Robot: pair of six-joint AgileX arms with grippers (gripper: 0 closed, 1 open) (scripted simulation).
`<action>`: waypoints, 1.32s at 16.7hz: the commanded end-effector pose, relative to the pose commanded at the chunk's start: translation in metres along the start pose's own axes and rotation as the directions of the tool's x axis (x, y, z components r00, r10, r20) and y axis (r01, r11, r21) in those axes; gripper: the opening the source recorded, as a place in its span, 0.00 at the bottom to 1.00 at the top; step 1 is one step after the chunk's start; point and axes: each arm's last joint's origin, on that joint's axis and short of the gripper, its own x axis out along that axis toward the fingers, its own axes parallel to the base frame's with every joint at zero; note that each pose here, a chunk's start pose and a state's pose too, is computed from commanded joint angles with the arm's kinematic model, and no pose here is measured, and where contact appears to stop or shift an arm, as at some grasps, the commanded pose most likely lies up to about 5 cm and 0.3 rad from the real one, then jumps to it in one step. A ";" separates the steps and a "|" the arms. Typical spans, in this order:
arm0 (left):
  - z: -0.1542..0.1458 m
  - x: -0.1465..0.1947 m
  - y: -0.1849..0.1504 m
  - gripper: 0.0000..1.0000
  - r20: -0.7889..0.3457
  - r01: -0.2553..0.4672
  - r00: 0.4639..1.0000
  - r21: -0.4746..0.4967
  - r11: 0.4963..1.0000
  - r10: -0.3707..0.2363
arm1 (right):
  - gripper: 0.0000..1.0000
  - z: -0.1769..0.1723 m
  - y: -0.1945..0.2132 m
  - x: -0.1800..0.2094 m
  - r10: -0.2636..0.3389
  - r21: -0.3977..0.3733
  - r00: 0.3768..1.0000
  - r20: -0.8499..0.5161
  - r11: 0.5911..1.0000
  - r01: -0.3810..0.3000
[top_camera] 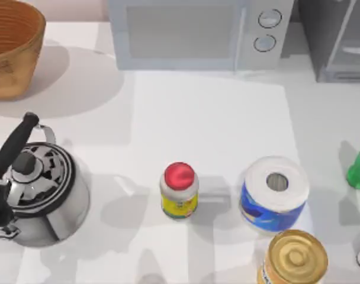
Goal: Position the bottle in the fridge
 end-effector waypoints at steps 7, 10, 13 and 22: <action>0.000 0.000 0.000 1.00 0.000 0.000 1.000 0.000 1.000 0.000 | 1.00 0.008 -0.006 0.007 0.032 -0.133 0.995 -0.093 0.990 -0.044; 0.000 0.000 0.000 1.00 0.000 0.000 1.000 0.000 1.000 0.000 | 1.00 0.016 -0.014 0.022 0.097 -0.249 0.975 -0.199 0.957 -0.146; 0.000 0.000 0.000 1.00 0.000 0.000 1.000 0.000 1.000 0.000 | 1.00 0.019 -0.028 0.048 0.195 -0.309 0.929 -0.316 0.904 -0.295; 0.000 0.000 0.000 1.00 0.000 0.000 1.000 0.000 1.000 0.000 | 1.00 -0.035 -0.082 0.107 0.552 -0.140 0.752 -0.361 0.765 -0.629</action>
